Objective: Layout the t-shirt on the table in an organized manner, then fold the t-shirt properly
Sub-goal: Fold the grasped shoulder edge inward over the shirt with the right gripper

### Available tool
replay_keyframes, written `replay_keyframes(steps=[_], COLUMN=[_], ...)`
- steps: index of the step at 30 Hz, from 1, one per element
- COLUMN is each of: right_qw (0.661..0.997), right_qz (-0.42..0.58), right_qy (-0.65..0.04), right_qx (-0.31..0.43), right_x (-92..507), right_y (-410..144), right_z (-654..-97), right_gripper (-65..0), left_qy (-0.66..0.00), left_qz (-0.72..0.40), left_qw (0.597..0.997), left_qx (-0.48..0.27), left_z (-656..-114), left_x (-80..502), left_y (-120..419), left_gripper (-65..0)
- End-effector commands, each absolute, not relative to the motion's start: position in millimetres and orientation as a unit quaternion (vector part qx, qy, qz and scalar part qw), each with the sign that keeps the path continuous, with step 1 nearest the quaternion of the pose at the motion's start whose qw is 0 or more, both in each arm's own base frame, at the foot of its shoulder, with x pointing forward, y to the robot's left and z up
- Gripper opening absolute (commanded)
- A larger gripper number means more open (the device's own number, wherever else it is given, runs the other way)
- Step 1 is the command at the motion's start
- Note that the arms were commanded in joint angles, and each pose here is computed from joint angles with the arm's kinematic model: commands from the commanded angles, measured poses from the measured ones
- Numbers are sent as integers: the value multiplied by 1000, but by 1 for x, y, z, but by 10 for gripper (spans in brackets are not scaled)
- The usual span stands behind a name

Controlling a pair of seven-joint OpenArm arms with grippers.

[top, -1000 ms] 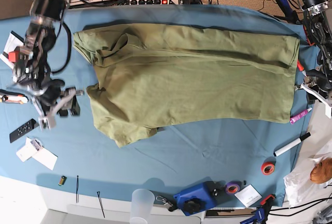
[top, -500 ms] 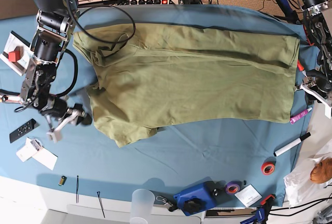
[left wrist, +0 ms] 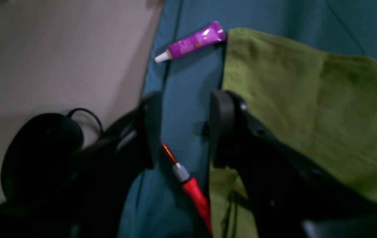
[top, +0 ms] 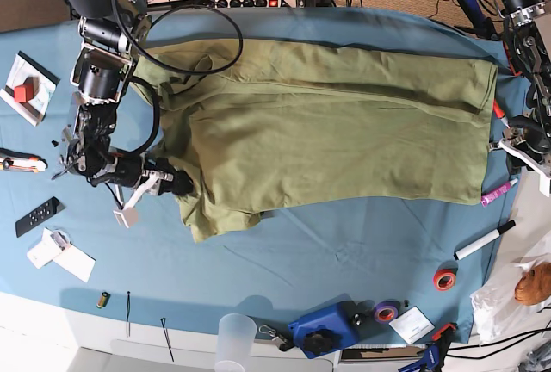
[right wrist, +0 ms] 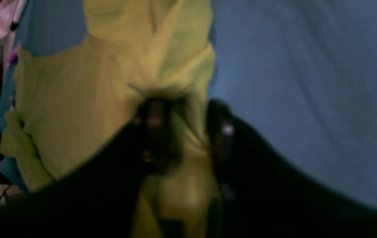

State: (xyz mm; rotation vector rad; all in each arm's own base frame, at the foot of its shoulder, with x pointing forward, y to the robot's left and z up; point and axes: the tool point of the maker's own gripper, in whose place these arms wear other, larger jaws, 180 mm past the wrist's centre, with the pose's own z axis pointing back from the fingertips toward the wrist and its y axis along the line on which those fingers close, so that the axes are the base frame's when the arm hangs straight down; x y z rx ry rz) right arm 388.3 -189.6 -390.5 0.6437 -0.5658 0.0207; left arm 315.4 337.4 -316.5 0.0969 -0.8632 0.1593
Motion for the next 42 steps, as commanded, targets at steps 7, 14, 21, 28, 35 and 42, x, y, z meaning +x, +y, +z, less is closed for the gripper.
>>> replay_keyframes(steps=[7, 14, 21, 28, 35, 42], right_qw=[922, 888, 888, 895, 899, 899], right_qz=[16, 17, 83, 118, 65, 58], right_qy=[-235, -273, -313, -318, -346, -358], right_qx=[309, 370, 328, 289, 260, 245], right_x=[375, 379, 344, 301, 289, 291], right_y=[-194, -182, -181, -181, -220, -235], right_z=[-394, -364, -353, -351, -345, -338], right_gripper=[-650, -650, -650, -650, -650, -492], left_qy=[-443, -443, -443, -443, -443, -443], left_qz=[73, 74, 74, 74, 74, 74], left_qw=[892, 892, 892, 892, 892, 892], left_qx=[56, 54, 53, 54, 54, 53], left_z=[-298, -299, -299, -299, -299, -299], left_x=[323, 323, 323, 323, 323, 323], left_y=[344, 343, 343, 343, 343, 343], left_gripper=[-405, -405, -405, -405, -405, -405])
